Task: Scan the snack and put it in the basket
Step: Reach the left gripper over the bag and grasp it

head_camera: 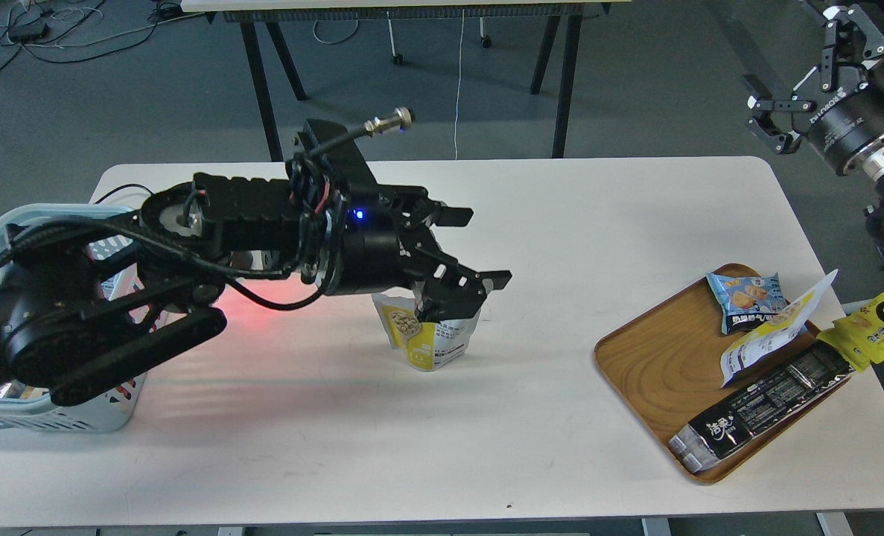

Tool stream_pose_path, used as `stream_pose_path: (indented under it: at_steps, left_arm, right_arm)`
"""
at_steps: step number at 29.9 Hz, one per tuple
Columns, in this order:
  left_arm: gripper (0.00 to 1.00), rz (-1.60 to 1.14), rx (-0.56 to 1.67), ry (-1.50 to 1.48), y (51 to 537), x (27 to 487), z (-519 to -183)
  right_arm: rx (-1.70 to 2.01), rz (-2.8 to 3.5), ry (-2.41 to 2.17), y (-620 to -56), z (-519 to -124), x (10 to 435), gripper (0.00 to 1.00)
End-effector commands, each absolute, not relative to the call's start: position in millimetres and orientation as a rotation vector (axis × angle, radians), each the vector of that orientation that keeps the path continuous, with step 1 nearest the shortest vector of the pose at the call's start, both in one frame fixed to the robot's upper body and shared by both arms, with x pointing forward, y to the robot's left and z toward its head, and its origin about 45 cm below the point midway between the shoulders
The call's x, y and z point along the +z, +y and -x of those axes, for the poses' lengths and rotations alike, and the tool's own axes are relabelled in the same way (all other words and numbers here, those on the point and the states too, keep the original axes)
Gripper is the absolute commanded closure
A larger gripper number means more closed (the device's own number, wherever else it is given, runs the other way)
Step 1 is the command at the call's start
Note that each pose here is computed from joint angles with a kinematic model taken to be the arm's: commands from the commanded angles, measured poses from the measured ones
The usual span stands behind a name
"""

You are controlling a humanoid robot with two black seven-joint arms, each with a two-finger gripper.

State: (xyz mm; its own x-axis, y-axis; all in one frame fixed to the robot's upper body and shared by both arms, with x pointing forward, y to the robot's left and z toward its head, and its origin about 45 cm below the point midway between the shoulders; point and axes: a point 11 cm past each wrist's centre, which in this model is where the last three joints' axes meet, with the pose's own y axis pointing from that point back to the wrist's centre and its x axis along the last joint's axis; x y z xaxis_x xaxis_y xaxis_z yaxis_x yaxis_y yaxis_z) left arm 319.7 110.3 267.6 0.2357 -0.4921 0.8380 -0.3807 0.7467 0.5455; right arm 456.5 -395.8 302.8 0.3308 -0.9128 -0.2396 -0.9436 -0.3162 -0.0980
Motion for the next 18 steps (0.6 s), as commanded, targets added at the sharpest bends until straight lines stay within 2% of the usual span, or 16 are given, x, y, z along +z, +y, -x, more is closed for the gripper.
stream_pose_path:
  at_steps: [1,7,14,16,18]
  left_arm:
    - [0.14,-0.856,-0.140,-1.409,117.6,249.1,-319.7]
    - [0.24,-0.892,-0.173,-1.367,130.4,234.7,-324.9]
    - [0.44,-0.927,-0.234,-1.311,137.8,208.6,-321.3]
    - [0.55,-0.942,-0.229,-1.299,139.8,204.6,-325.3]
    - [0.74,-0.948,-0.227,-1.295,141.2,203.8,-326.6]
  right_arm:
    - [0.210,2.380,1.681,-394.3,-456.1,302.0,0.01]
    - [0.225,2.405,1.660,-385.2,-456.3,296.7,0.01]
    - [0.217,2.409,1.640,-379.8,-458.9,301.1,0.01]
    - [0.218,2.410,1.641,-380.0,-458.6,300.4,0.01]
    - [0.217,2.407,1.640,-380.0,-458.8,301.2,0.01]
